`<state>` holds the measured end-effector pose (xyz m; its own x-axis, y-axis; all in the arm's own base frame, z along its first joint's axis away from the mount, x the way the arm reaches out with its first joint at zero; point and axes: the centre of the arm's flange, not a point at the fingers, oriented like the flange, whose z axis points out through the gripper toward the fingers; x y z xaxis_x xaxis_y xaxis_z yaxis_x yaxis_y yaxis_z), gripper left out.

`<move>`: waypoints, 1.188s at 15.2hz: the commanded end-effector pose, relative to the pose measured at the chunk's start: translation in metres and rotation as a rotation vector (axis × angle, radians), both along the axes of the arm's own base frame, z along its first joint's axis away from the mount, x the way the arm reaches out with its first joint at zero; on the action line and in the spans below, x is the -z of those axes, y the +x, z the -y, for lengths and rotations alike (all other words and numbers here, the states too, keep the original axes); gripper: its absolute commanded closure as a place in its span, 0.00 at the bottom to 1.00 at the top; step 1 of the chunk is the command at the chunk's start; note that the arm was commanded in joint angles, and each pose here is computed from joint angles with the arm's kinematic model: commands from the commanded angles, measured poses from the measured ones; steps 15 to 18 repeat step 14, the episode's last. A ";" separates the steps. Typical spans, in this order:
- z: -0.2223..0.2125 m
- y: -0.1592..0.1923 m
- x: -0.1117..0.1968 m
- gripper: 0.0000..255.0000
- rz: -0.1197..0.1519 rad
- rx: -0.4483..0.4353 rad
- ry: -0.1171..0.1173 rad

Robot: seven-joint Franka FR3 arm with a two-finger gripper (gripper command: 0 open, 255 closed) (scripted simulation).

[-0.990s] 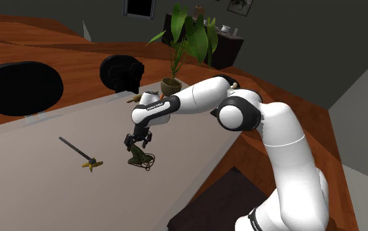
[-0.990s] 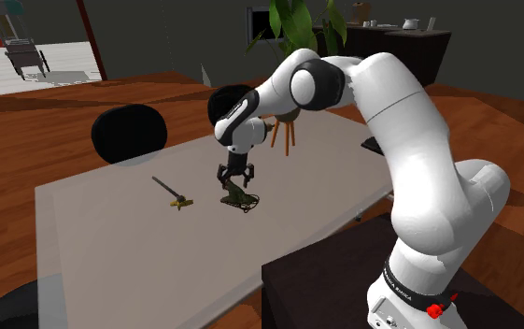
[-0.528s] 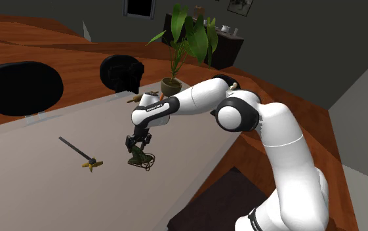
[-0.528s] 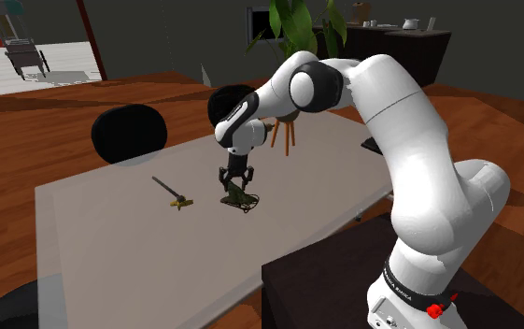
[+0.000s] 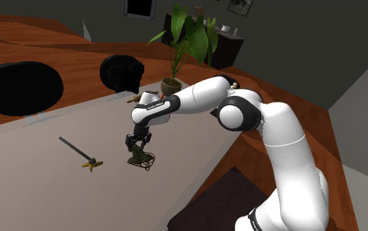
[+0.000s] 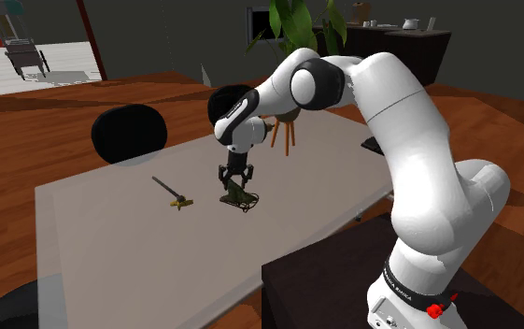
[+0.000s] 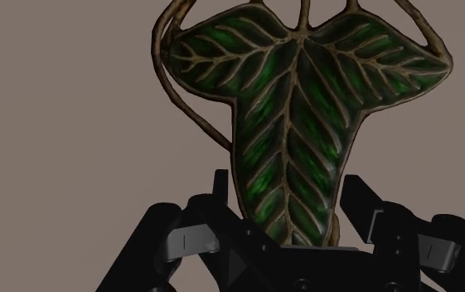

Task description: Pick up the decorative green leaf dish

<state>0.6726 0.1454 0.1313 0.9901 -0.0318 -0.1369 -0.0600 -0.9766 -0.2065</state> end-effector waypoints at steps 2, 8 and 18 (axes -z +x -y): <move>0.001 0.000 -0.016 1.00 0.000 0.000 0.000; 0.001 0.000 -0.047 1.00 0.000 0.000 0.000; 0.001 0.000 -0.069 1.00 0.000 0.000 0.000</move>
